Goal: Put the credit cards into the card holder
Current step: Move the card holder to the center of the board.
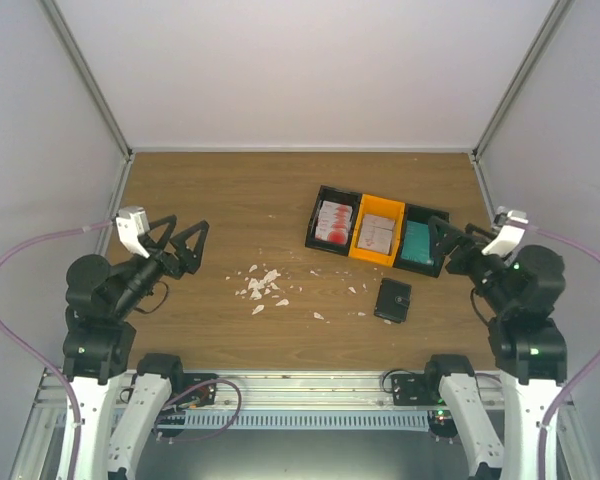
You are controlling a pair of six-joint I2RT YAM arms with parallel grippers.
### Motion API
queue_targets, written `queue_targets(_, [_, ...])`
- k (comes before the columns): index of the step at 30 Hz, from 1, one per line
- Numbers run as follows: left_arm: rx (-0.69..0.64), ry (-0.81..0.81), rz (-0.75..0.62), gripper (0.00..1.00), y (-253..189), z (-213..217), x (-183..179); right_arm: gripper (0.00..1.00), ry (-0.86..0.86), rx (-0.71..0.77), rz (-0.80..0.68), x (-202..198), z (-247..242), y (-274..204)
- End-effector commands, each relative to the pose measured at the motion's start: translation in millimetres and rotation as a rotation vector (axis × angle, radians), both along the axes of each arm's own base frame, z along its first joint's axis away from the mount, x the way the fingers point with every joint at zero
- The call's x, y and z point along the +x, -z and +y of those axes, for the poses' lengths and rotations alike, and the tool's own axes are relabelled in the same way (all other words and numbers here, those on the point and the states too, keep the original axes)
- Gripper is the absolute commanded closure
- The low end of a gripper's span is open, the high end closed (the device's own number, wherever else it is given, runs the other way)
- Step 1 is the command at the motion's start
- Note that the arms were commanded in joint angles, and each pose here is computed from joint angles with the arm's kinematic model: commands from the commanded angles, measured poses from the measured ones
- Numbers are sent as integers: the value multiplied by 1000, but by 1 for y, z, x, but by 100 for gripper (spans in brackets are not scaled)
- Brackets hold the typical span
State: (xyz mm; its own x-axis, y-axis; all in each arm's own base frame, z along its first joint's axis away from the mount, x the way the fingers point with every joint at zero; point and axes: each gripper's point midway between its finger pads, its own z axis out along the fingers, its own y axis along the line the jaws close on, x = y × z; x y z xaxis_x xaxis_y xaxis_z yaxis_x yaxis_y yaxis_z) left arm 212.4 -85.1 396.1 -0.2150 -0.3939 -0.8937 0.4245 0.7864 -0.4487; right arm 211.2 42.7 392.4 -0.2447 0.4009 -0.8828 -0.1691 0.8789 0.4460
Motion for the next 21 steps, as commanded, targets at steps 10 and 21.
queue_targets(10, [-122,352,114,1,64,-49,7,4,130,178,426,4,-12,182])
queue_targets(21, [-163,335,228,1,110,-56,26,10,170,237,691,24,-9,286])
